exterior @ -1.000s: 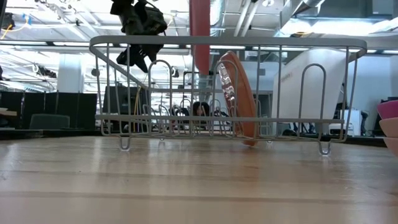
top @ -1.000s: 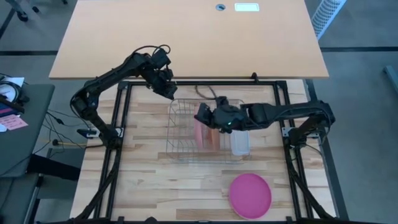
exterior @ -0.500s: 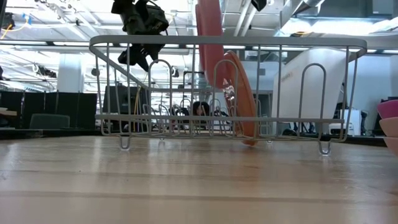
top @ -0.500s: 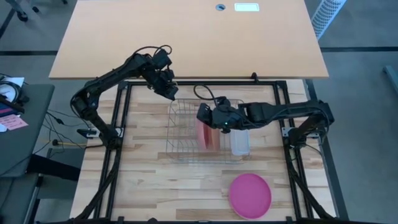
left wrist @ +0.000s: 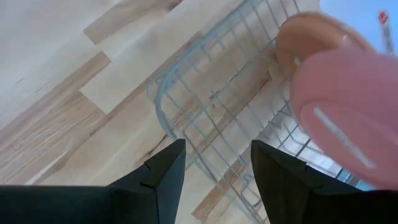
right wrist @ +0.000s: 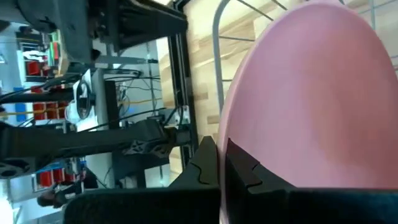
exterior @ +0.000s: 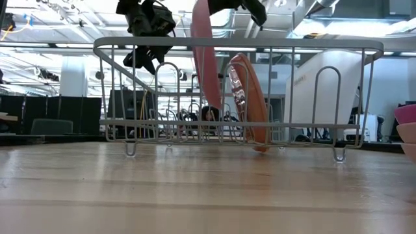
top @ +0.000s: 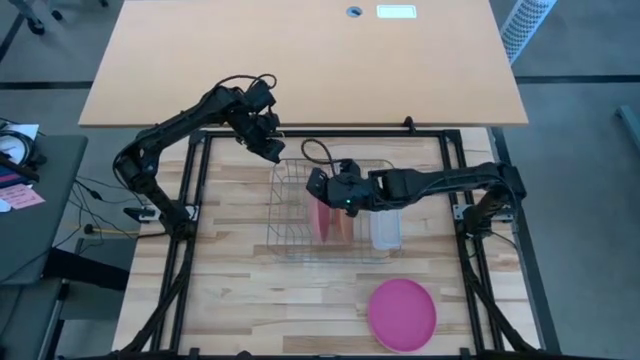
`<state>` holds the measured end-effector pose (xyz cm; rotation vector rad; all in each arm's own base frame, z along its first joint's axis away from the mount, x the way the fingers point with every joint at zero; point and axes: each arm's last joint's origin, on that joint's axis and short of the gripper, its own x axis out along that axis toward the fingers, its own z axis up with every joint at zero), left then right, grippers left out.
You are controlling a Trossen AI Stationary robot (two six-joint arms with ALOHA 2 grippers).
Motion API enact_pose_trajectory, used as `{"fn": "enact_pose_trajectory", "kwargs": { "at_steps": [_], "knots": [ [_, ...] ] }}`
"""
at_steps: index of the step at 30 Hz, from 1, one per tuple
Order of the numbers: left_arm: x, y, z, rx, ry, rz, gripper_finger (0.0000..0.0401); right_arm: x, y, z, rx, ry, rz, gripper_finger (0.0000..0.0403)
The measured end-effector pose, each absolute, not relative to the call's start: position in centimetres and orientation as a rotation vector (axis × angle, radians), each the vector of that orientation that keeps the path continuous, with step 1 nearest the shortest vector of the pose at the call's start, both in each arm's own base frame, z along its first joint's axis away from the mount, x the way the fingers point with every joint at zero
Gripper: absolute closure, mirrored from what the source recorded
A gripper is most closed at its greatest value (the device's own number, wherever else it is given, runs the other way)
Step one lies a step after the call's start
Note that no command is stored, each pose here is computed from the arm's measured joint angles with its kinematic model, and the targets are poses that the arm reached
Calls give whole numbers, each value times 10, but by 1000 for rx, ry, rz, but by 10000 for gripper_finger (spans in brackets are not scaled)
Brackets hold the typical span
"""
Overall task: Sort dishes
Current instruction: Put the light pink plate in the dish rack
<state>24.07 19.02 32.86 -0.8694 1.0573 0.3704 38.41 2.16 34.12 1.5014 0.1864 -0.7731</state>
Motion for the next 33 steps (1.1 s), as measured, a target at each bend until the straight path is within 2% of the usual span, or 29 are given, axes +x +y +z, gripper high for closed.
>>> {"fn": "enact_pose_trajectory", "kwargs": {
  "at_steps": [26,33],
  "knots": [
    [240,190,328,-818,1078,354,224,382,15,338,1407,268,-775,403],
    [240,190,328,-824,1078,355,224,381,16,326,1412,303,-791,403]
  ]
}}
